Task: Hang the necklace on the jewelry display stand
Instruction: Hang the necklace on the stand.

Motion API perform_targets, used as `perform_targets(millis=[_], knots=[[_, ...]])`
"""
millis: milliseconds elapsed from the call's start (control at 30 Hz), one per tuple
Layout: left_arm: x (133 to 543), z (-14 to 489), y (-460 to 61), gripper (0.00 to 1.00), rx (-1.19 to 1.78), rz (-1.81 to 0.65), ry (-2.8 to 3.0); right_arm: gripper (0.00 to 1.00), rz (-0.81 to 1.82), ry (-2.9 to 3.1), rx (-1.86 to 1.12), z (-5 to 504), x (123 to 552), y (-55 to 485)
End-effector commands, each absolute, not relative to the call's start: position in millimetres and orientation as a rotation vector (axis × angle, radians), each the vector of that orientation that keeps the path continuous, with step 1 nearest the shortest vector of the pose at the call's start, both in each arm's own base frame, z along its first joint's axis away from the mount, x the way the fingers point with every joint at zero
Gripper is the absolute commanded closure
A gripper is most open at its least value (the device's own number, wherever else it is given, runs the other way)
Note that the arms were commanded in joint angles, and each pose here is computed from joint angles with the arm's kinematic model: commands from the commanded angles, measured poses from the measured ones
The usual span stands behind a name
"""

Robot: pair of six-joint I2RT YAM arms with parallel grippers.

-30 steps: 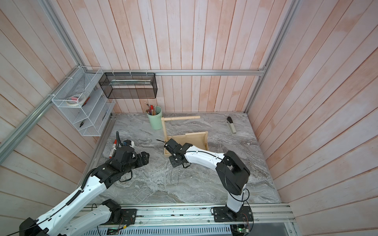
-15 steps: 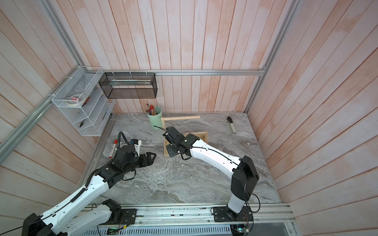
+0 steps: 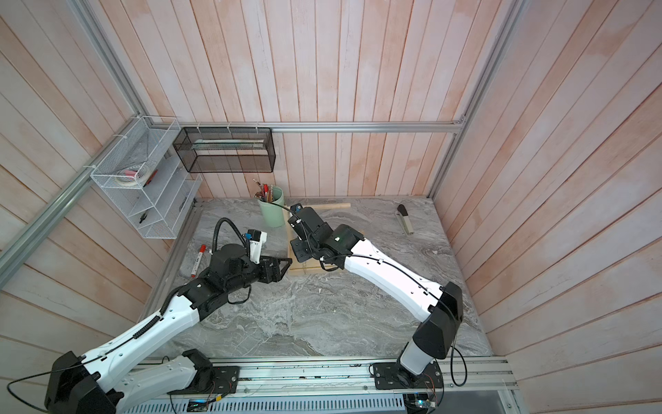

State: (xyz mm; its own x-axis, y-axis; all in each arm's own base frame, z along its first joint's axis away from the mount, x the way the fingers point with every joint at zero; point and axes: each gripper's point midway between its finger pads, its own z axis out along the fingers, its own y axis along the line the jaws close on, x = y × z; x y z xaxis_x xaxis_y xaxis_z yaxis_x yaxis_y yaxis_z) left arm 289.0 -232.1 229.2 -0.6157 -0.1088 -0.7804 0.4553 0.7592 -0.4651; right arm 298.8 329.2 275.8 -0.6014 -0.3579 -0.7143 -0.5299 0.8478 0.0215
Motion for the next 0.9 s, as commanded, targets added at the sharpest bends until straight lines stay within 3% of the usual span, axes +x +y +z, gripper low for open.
perform_targets(millis=[0, 867], knots=[[296, 261, -248, 0.1, 0.339, -0.873, 1.975, 1.0, 0.289, 2.228, -0.649, 299, 298, 326], [324, 280, -274, 0.09, 0.393, -0.859, 1.89, 1.0, 0.371, 2.174, -0.626, 327, 287, 319]])
